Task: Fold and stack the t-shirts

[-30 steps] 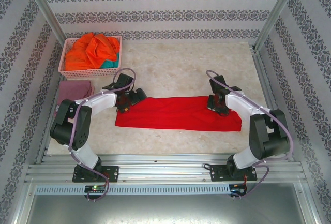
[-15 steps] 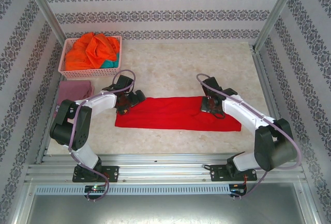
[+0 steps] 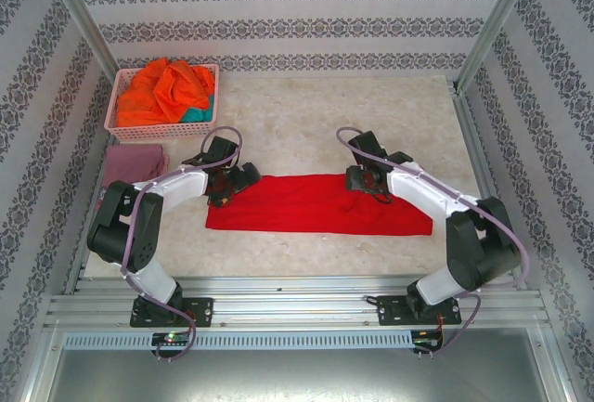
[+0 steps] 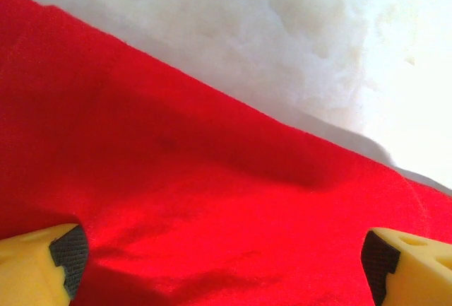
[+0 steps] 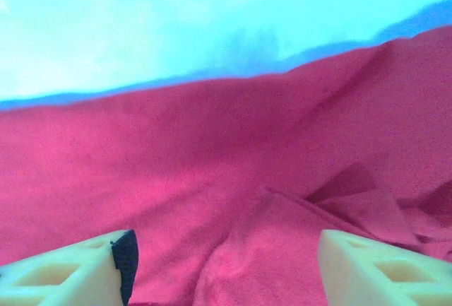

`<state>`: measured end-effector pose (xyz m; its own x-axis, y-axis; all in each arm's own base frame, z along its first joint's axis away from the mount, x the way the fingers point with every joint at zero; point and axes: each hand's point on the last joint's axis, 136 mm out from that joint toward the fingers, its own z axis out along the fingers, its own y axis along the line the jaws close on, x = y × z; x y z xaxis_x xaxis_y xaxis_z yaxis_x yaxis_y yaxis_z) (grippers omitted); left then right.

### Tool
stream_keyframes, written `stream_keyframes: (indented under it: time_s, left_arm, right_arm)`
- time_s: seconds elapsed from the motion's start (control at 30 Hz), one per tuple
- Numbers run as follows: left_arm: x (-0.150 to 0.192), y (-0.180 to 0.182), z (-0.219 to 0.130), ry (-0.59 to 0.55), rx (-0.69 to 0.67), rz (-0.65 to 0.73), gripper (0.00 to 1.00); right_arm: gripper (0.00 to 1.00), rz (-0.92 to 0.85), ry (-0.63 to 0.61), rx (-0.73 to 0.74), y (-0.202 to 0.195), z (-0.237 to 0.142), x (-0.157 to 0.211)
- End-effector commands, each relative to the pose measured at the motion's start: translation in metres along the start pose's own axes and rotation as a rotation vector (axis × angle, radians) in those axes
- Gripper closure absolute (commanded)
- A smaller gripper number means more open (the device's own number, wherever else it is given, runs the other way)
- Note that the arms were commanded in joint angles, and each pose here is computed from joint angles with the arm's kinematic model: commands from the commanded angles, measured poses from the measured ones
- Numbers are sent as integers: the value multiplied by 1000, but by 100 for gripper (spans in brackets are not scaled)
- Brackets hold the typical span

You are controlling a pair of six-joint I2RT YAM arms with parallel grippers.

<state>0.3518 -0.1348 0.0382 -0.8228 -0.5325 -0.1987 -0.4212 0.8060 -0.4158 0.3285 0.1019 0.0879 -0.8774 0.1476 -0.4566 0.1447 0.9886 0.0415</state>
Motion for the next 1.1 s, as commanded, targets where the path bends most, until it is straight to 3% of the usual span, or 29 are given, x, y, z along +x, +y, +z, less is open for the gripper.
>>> stream_keyframes:
  time_s: [0.0,0.17,0.33,0.5,0.63,0.77,0.93,1.07]
  left_arm:
    - [-2,-15,6,16,57,22,0]
    - [10,0,17,57,18,17,0]
    - [34,30,13,99,-46,12,0]
    - [62,55,2,153,-84,0,0]
    - [74,68,-9,153,-94,-18,0]
    - [83,58,-19,167,-54,-19,0]
    - [95,14,-21,206,85,-28,0]
    - [82,-17,-31,152,138,32,0]
  right_arm:
    - [31,141,-87,29,-23,-5,-10]
    - [33,340,37,-35,-31,21,15]
    - [35,362,78,-37,-31,46,14]
    - [36,337,124,-30,-25,83,-11]
    - [37,262,108,-47,3,102,-56]
    - [37,195,83,-130,43,118,-102]
    - [37,106,105,-229,90,144,-140]
    - [36,91,72,-338,119,140,-170]
